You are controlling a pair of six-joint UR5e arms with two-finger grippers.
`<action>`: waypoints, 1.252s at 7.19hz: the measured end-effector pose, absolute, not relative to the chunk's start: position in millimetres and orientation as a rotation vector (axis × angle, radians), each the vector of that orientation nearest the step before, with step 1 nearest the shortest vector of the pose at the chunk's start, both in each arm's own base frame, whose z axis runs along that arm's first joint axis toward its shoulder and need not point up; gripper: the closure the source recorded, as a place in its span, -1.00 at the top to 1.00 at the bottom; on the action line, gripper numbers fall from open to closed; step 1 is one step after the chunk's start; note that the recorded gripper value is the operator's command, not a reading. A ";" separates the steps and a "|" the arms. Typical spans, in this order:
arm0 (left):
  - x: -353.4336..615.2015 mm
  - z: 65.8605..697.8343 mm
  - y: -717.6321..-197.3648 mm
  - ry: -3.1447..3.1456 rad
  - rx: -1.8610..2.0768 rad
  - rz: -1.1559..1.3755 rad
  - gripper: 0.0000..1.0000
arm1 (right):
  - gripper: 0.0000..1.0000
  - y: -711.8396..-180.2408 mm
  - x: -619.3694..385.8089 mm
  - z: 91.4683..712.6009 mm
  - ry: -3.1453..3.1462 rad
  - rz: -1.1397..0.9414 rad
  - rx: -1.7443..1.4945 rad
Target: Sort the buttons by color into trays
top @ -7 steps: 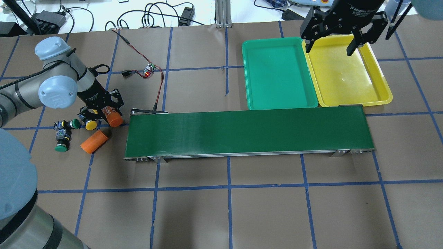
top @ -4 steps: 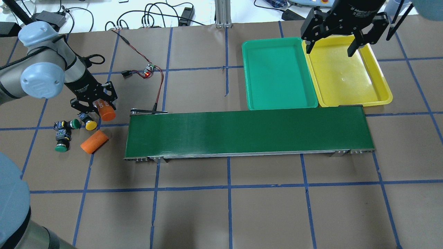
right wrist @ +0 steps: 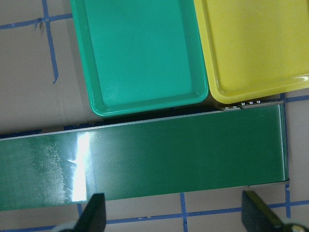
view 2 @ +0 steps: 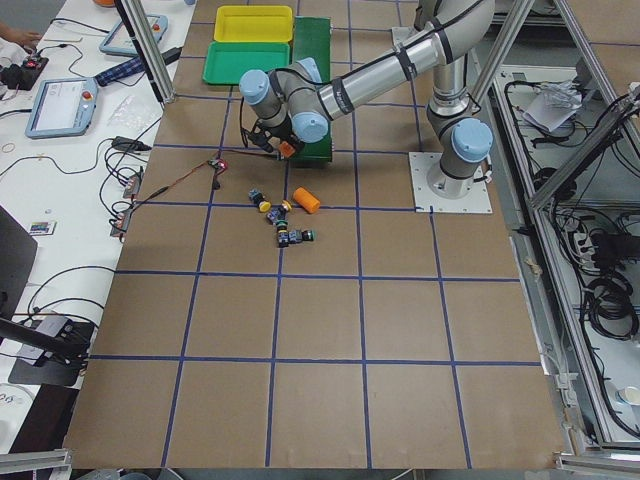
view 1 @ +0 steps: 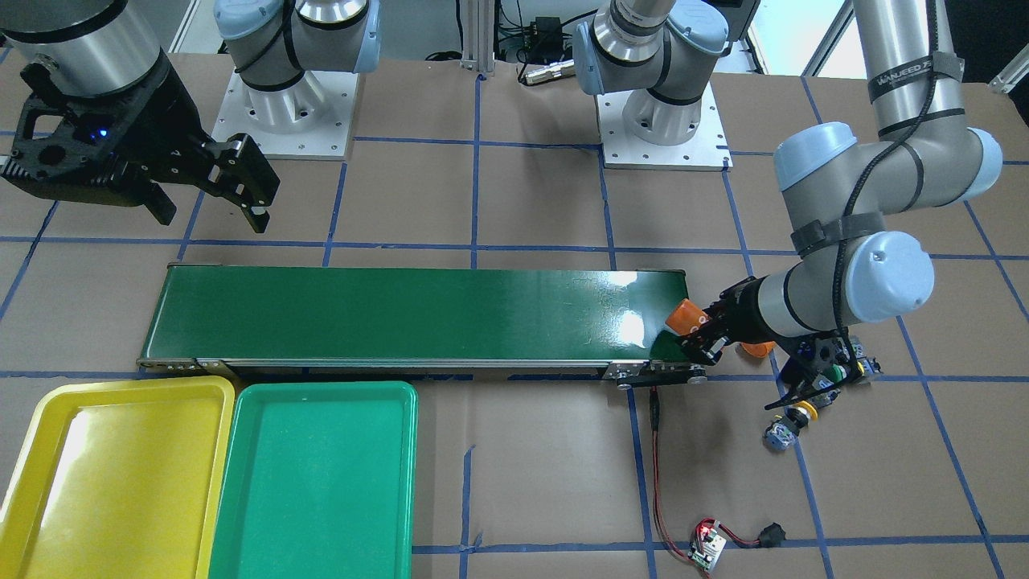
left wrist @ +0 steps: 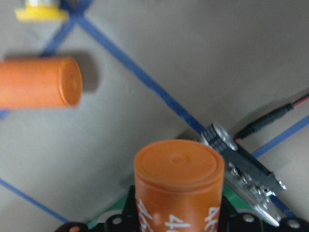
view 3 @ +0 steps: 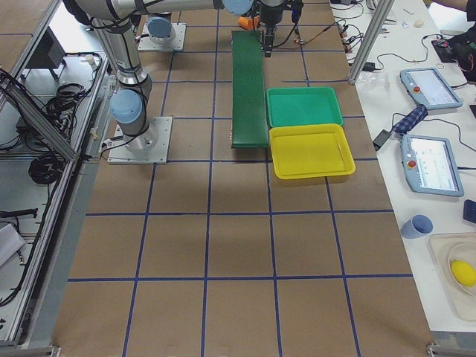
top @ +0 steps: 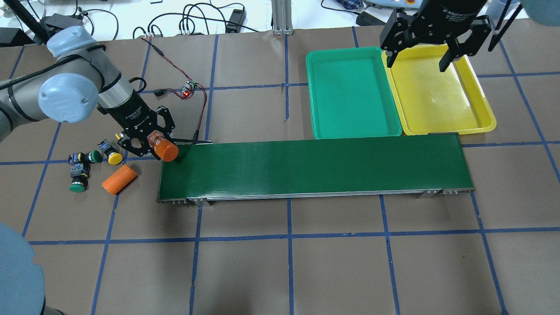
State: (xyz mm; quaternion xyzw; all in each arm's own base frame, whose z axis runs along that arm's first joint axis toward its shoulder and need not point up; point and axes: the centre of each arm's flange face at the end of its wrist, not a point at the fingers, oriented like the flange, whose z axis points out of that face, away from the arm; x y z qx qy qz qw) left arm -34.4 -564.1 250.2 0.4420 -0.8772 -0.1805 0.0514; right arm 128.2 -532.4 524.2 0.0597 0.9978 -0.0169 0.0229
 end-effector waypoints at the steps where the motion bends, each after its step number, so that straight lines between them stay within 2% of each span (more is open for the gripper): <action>1: -51.2 245.2 -555.8 -2.603 1.439 -0.591 -1.00 | 1.00 -532.4 127.9 523.9 3.091 -0.050 0.184; 2: -70.1 241.9 -549.1 -2.565 1.517 -0.615 -0.82 | 1.00 -531.2 127.5 522.0 3.093 -0.028 0.185; 3: -86.1 241.2 -544.8 -2.541 1.587 -0.623 0.14 | 1.00 -528.3 126.9 519.6 3.094 0.016 0.189; 4: -92.5 241.2 -542.7 -2.548 1.631 -0.616 0.99 | 1.00 -525.6 125.6 519.3 3.094 0.043 0.195; 9: -79.3 272.0 -548.1 -2.694 1.518 -0.443 1.00 | 1.00 -519.9 124.6 511.9 3.101 0.146 0.188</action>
